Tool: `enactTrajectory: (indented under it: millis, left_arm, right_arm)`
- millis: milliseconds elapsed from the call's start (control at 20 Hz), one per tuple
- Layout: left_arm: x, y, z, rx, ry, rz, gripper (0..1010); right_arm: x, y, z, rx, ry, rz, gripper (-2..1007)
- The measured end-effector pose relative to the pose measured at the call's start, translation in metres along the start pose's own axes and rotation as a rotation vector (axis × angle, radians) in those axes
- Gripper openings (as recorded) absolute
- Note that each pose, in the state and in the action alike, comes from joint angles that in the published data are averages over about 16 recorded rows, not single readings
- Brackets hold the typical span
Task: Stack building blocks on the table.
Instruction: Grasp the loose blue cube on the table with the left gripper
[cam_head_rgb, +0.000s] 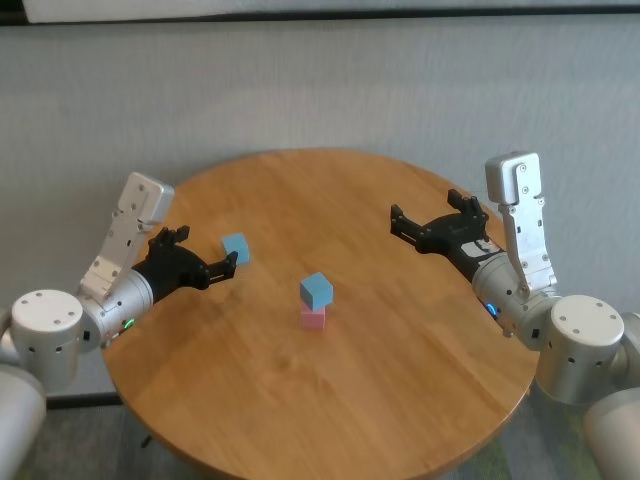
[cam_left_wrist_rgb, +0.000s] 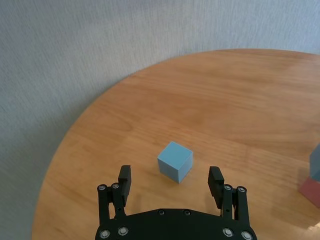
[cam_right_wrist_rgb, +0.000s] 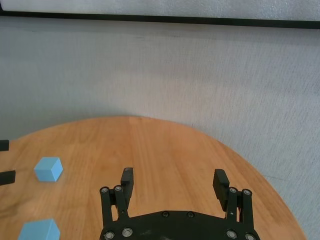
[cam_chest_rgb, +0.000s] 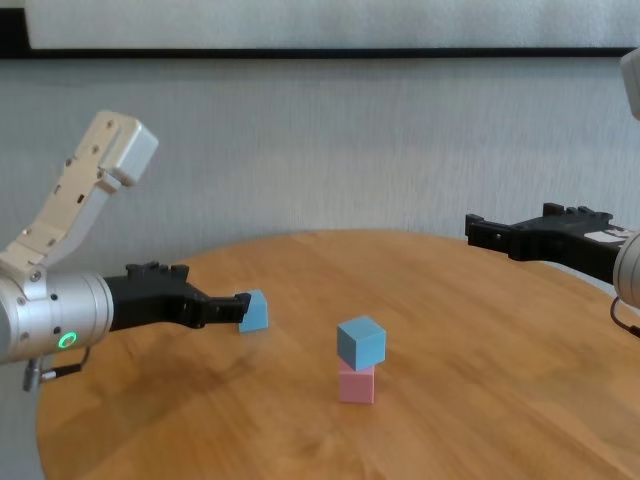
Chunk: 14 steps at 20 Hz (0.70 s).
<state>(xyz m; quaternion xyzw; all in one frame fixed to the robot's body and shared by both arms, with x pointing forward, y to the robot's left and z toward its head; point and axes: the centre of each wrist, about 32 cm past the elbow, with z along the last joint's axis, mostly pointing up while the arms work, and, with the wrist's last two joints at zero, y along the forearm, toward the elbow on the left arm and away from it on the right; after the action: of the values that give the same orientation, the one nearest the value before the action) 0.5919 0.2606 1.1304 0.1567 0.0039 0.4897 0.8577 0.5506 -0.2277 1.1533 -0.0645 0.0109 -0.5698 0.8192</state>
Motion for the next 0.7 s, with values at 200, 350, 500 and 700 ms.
enactTrajectory:
  millis: [200, 350, 500, 700]
  left_arm:
    - [0.0002, -0.006, -0.0039, 0.011, 0.004, -0.006, 1000]
    - [0.0002, -0.009, -0.0069, 0.016, 0.007, -0.009, 1000]
    - [-0.0003, -0.013, -0.0088, 0.019, 0.008, -0.012, 1000]
    - [-0.0019, -0.017, -0.0092, 0.021, 0.007, -0.016, 1000]
  right_arm:
    - [-0.0001, 0.0000, 0.0000, 0.000, 0.000, 0.000, 1005]
    - [-0.0001, 0.0000, 0.0000, 0.000, 0.000, 0.000, 1005]
    - [-0.0001, 0.0000, 0.0000, 0.000, 0.000, 0.000, 1005]
    - [-0.0001, 0.0000, 0.0000, 0.000, 0.000, 0.000, 1005]
